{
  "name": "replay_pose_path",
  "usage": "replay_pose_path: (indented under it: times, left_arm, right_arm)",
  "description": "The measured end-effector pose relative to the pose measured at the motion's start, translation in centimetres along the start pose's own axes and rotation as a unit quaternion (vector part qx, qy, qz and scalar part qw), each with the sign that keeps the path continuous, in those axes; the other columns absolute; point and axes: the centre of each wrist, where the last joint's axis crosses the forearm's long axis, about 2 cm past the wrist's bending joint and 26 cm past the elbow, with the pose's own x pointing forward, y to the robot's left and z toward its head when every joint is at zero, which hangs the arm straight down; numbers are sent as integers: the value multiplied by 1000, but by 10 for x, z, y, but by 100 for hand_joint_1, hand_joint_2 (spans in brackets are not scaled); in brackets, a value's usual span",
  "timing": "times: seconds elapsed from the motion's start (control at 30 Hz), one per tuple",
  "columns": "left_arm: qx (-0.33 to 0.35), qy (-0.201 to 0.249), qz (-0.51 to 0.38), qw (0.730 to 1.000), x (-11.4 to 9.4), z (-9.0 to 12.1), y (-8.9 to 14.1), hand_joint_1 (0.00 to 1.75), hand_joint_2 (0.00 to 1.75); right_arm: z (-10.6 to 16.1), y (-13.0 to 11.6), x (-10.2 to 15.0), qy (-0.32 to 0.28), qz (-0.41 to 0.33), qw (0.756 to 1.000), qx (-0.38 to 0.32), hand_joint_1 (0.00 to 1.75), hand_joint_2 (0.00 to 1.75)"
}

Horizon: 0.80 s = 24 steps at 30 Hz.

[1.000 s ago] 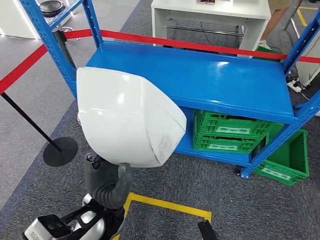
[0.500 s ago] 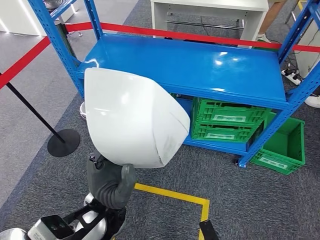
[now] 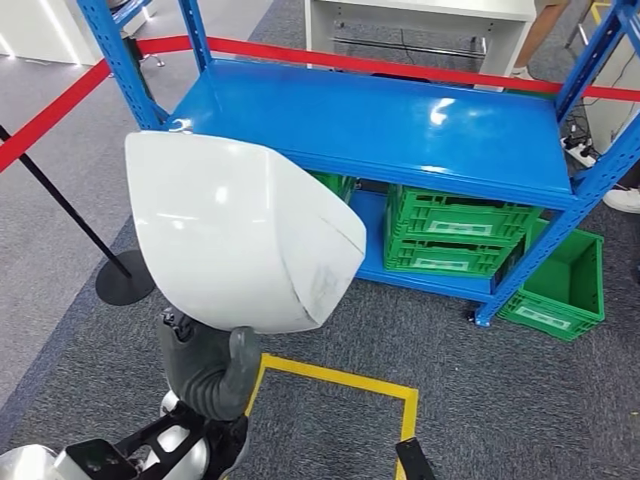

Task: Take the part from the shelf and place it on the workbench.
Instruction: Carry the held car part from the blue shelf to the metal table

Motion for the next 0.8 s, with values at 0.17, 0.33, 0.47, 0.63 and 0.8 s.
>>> replay_pose_path:
  times: [0.17,0.33,0.47,0.63,0.8]
  left_arm:
    - [2,-2,-4,1000,1,0,-1,175,175]
    - [1,-2,-5,1000,1,0,-1,175,175]
    - [-1,-4,-4,1000,2,0,-1,175,175]
    - [-8,-4,1,1000,2,0,0,175,175]
    - [-14,-2,5,1000,1,1,0,175,175]
  right_arm:
    - [1,0,-1,1,0,1000,1,0,0]
    - [0,0,1,-1,1,1000,0,0,0]
    - [-1,0,2,0,1,1000,0,0,0]
    - [-2,-1,4,0,0,1000,-1,0,0]
    - [-2,-1,4,-1,0,1000,-1,0,0]
